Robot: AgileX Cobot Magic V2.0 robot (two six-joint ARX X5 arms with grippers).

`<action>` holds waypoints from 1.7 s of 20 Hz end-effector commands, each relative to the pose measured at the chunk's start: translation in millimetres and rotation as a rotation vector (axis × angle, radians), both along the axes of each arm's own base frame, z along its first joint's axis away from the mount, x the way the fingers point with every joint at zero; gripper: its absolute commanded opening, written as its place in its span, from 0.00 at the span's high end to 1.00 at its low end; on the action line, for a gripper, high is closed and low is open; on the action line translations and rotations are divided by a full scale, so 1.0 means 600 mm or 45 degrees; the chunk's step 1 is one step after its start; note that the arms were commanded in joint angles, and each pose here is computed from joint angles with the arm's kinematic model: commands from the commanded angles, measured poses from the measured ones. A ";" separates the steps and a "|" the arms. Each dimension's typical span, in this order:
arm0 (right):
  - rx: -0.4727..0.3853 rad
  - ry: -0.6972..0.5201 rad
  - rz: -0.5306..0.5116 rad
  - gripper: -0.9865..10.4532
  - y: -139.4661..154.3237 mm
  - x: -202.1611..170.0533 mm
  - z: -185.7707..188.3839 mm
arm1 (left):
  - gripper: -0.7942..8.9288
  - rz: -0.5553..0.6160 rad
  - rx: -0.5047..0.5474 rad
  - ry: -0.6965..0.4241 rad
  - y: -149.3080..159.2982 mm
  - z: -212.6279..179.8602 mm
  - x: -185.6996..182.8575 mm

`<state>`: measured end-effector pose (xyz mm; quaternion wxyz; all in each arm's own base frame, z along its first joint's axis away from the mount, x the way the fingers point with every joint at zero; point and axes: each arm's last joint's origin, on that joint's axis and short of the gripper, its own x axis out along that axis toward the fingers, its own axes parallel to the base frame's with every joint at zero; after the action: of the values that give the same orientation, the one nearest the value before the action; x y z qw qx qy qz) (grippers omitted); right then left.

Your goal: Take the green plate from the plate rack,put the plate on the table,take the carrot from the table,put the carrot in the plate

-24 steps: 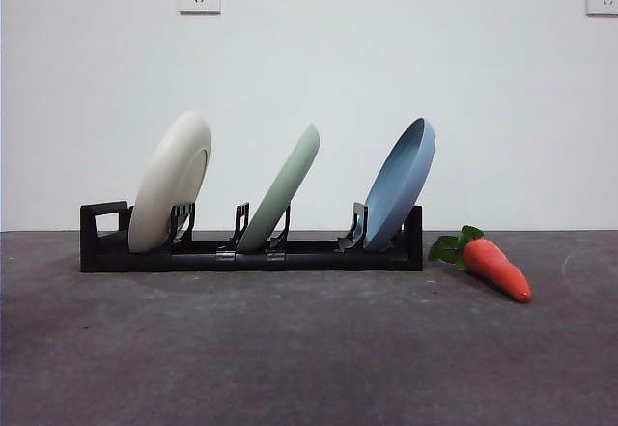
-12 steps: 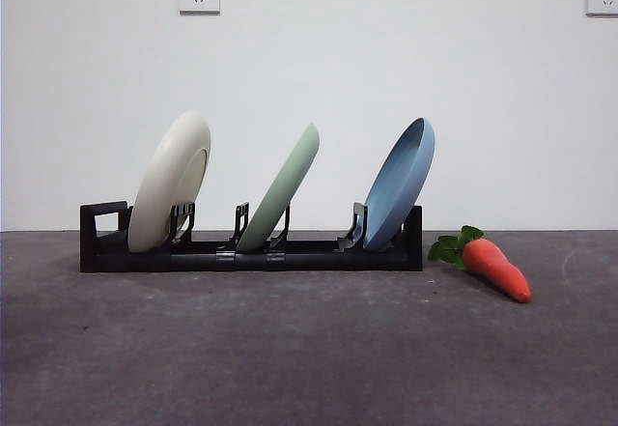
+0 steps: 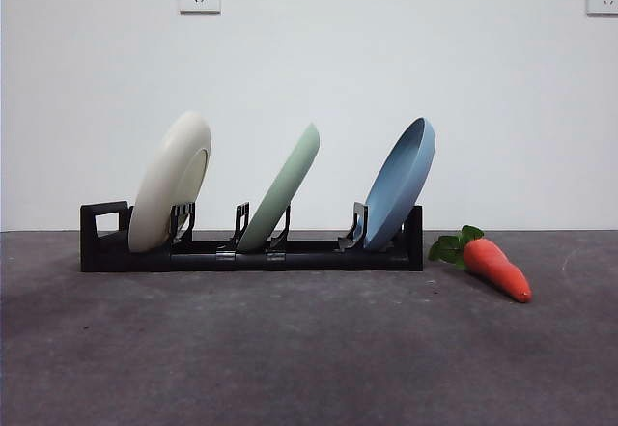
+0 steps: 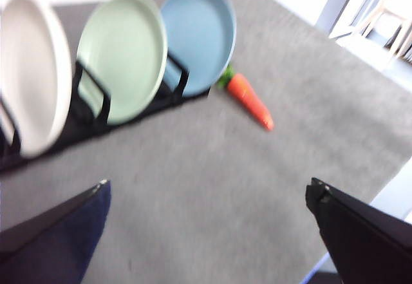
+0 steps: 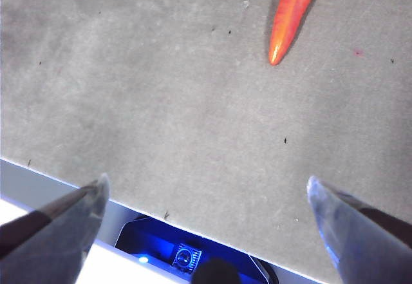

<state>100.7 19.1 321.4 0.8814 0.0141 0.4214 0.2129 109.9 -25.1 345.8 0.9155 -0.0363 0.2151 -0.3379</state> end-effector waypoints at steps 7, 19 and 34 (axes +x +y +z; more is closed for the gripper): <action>0.006 -0.003 -0.004 0.32 0.001 0.007 0.001 | 0.31 -0.100 0.105 -0.085 -0.116 0.080 0.157; 0.006 0.021 -0.008 0.34 0.002 0.014 -0.002 | 0.31 0.065 0.337 -0.077 -0.323 -0.055 0.408; 0.006 0.022 -0.012 0.34 0.001 0.014 -0.002 | 0.93 0.101 0.399 0.071 -0.352 -0.168 0.462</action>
<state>108.8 19.9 319.4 0.8775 0.0171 0.4302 0.2114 384.9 -235.4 248.7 0.9164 0.0961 0.2848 -0.2645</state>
